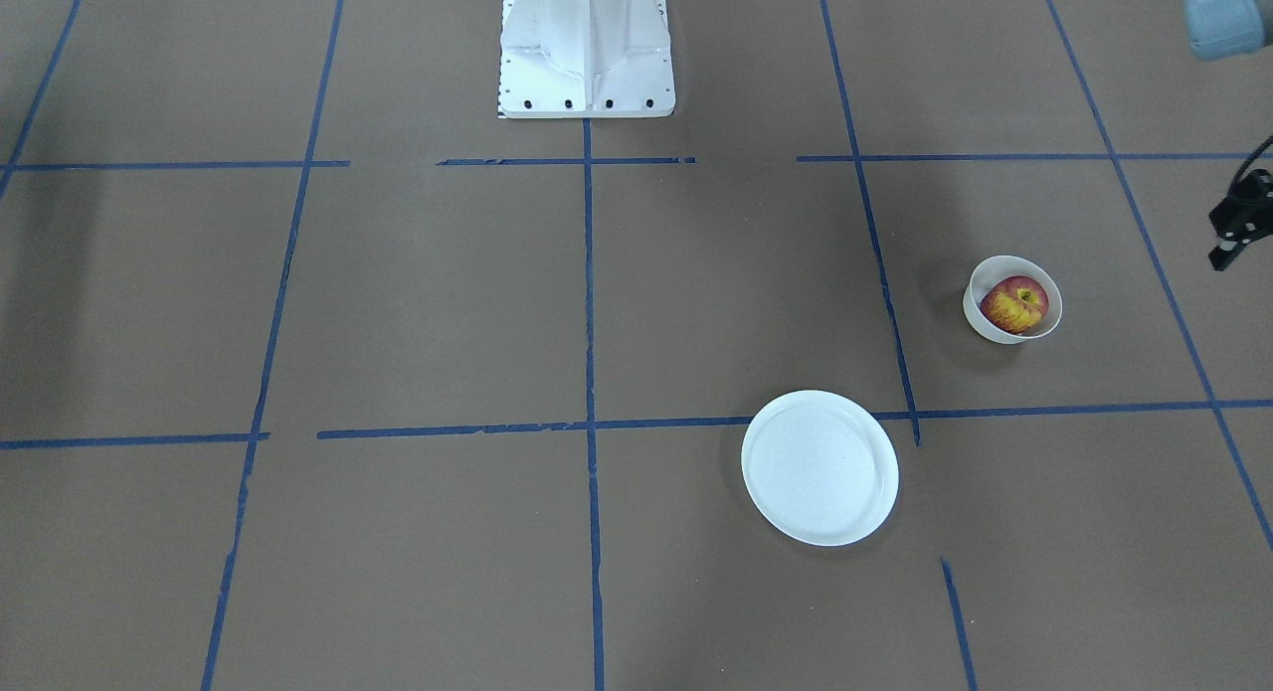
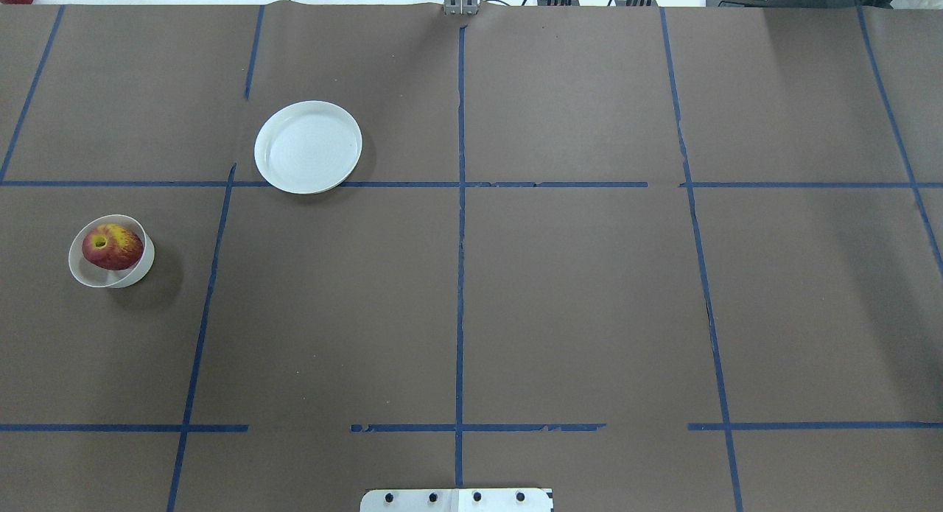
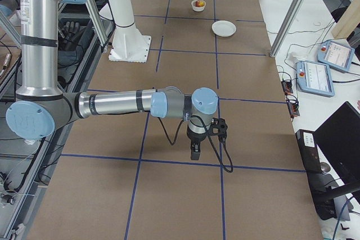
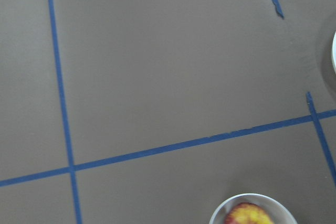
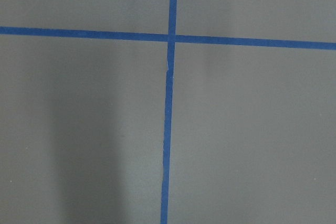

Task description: Move apple from plate to bowl

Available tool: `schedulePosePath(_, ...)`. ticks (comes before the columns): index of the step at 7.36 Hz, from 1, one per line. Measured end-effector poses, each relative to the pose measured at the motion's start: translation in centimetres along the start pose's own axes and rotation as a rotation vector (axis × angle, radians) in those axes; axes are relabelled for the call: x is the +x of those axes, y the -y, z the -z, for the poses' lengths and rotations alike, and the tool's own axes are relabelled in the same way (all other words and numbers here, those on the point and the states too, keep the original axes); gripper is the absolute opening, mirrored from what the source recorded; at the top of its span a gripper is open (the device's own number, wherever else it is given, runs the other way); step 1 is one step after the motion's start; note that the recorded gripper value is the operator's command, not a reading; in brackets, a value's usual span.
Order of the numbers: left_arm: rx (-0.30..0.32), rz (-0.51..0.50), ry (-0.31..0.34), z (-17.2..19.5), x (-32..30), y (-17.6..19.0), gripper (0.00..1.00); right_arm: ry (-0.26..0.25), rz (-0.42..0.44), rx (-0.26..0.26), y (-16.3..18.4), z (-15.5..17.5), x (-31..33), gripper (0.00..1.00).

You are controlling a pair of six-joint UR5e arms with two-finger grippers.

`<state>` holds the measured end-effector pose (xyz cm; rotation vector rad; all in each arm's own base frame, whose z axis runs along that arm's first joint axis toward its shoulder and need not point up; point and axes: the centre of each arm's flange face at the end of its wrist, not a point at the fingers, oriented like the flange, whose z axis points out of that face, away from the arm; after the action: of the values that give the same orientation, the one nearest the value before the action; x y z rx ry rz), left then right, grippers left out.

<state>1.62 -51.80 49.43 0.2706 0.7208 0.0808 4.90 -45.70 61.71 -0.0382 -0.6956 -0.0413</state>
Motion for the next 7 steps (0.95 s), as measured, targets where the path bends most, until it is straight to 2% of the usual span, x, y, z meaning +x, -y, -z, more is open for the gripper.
schedulePosePath(1, -0.032, 0.026, -0.012, -0.6, -3.9, -2.3, 1.0, 0.0, 0.0, 0.0, 0.0, 0.0, 0.0, 1.0)
schedulePosePath(4, -0.127, -0.019, -0.036, -3.1, -11.7, -10.9, 1.0, 0.0, 0.001, 0.0, 0.0, 0.0, 0.0, 1.0)
schedulePosePath(7, -0.155, 0.023, -0.052, -3.9, -14.1, -13.5, 1.0, 0.0, 0.0, 0.0, 0.0, 0.0, 0.0, 1.0)
